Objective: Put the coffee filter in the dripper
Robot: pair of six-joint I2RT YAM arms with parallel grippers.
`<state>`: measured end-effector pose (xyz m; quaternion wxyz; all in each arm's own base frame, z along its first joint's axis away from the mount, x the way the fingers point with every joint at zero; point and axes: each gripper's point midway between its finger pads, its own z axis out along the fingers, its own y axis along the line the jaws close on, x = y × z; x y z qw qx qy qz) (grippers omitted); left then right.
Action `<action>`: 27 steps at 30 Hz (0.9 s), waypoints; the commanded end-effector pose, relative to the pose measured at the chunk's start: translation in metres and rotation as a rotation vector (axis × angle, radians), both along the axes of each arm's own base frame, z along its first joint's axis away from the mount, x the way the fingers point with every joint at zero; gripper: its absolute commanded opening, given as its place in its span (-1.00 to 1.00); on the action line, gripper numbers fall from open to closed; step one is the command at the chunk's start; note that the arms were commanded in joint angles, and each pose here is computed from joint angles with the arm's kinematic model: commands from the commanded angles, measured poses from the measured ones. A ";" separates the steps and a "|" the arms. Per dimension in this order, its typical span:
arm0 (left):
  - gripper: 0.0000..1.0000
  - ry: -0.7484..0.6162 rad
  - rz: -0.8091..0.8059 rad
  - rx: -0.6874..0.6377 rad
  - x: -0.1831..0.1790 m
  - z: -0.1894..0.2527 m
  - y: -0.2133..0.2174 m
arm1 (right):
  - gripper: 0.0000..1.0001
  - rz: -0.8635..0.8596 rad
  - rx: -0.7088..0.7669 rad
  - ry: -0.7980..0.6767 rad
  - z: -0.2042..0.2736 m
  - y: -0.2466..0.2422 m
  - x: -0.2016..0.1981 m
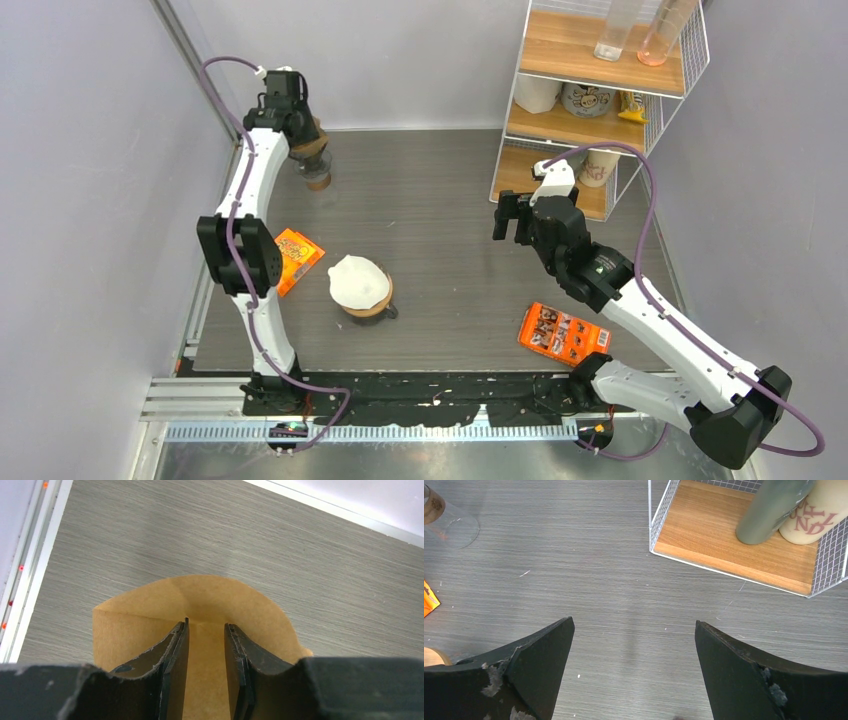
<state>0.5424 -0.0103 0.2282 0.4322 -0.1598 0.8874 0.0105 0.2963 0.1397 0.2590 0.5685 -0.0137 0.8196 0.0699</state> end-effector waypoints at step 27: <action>0.13 0.065 -0.088 0.026 -0.001 -0.006 -0.003 | 0.94 -0.026 0.019 -0.031 0.012 -0.002 0.005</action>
